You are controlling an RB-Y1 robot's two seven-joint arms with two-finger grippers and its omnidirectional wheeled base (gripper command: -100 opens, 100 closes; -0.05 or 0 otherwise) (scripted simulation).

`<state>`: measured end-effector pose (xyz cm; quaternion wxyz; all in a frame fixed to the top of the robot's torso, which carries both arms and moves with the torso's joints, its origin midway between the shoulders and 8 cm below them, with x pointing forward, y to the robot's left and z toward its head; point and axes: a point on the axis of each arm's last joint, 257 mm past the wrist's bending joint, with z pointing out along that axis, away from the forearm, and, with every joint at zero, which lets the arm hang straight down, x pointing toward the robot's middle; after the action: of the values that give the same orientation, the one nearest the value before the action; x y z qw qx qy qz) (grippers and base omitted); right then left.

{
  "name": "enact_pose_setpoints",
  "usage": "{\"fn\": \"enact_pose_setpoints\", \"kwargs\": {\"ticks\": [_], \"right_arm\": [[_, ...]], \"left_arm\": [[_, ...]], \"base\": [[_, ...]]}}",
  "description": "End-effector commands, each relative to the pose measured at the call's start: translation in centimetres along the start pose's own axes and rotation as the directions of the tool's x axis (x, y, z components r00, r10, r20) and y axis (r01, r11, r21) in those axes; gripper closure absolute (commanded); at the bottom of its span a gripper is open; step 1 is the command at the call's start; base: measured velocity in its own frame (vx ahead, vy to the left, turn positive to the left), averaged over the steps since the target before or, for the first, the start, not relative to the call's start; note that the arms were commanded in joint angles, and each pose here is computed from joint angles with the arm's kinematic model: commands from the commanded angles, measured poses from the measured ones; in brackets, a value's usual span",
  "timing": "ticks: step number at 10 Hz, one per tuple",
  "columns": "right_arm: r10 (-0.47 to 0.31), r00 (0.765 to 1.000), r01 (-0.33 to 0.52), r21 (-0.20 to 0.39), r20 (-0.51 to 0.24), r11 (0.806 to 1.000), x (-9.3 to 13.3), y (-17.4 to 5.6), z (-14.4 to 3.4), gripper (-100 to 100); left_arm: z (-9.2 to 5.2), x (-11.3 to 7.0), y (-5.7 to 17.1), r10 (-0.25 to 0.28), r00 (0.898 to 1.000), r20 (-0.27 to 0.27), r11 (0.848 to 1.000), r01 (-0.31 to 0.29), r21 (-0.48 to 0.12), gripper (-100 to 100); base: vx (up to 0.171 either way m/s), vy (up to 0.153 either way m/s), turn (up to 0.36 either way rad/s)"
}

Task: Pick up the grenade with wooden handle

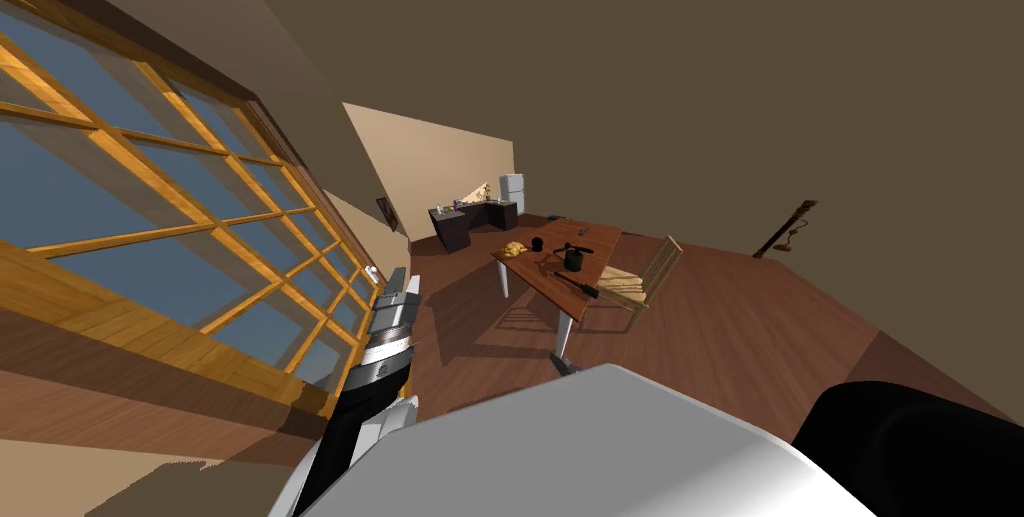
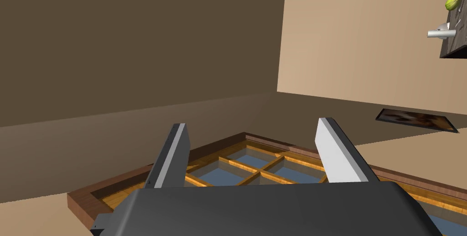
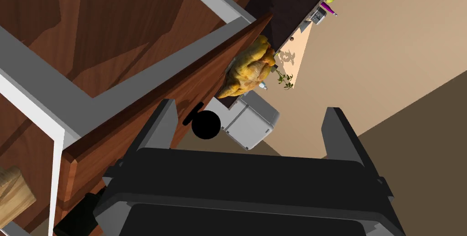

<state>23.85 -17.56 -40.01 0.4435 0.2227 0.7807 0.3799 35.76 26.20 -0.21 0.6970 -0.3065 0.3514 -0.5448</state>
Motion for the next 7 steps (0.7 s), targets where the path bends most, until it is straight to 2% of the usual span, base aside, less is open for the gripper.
{"fn": "enact_pose_setpoints", "kwargs": {"ticks": [1, 2, 3, 4, 5, 6, 7], "right_arm": [[-0.004, 1.0, 0.004, 0.017, -0.014, 1.0, 0.4, -1.0, 0.1, -100], [-0.031, 0.996, 0.036, 0.058, -0.08, 0.998, 2.5, -3.1, -1.7, -100], [-0.029, 0.996, 0.035, 0.077, -0.089, 0.996, 3.0, -4.0, -2.0, -100], [-0.052, 0.986, 0.072, 0.124, -0.161, 0.99, 5.0, -6.5, -4.3, -100], [-0.051, 0.985, 0.073, 0.13, -0.164, 0.989, 5.2, -6.7, -4.5, -100], [-0.072, 0.97, 0.113, 0.167, -0.234, 0.979, 6.9, -8.9, -6.9, -100], [-0.07, 0.968, 0.114, 0.178, -0.24, 0.977, 7.1, -9.4, -7.2, -100]], "left_arm": [[0.0, 0.0, 0.0, 0.0, 1.0, 0.0, 1.0, 0.0, 0.0, 0], [0.0, 0.0, 0.0, 0.0, 1.0, 0.0, 1.0, 0.0, 0.0, 0], [0.0, 0.0, 0.0, 0.0, 1.0, 0.0, 1.0, 0.0, 0.0, 0], [0.0, 0.0, 0.0, 0.0, 1.0, 0.0, 1.0, 0.0, 0.0, 0], [0.0, 0.0, 0.0, 0.0, 1.0, 0.0, 1.0, 0.0, 0.0, 0], [0.0, 0.0, 0.0, 0.0, 1.0, 0.0, 1.0, 0.0, 0.0, 0], [0.0, 0.0, 0.0, 0.0, 1.0, 0.0, 1.0, 0.0, 0.0, 0]], "base": [[0.022, 0.049, -0.01], [0.059, 0.097, 0.095], [0.056, 0.085, 0.043], [0.083, 0.121, 0.082], [0.081, 0.087, 0.038], [0.103, 0.078, 0.115], [0.082, 0.063, 0.045]]}}
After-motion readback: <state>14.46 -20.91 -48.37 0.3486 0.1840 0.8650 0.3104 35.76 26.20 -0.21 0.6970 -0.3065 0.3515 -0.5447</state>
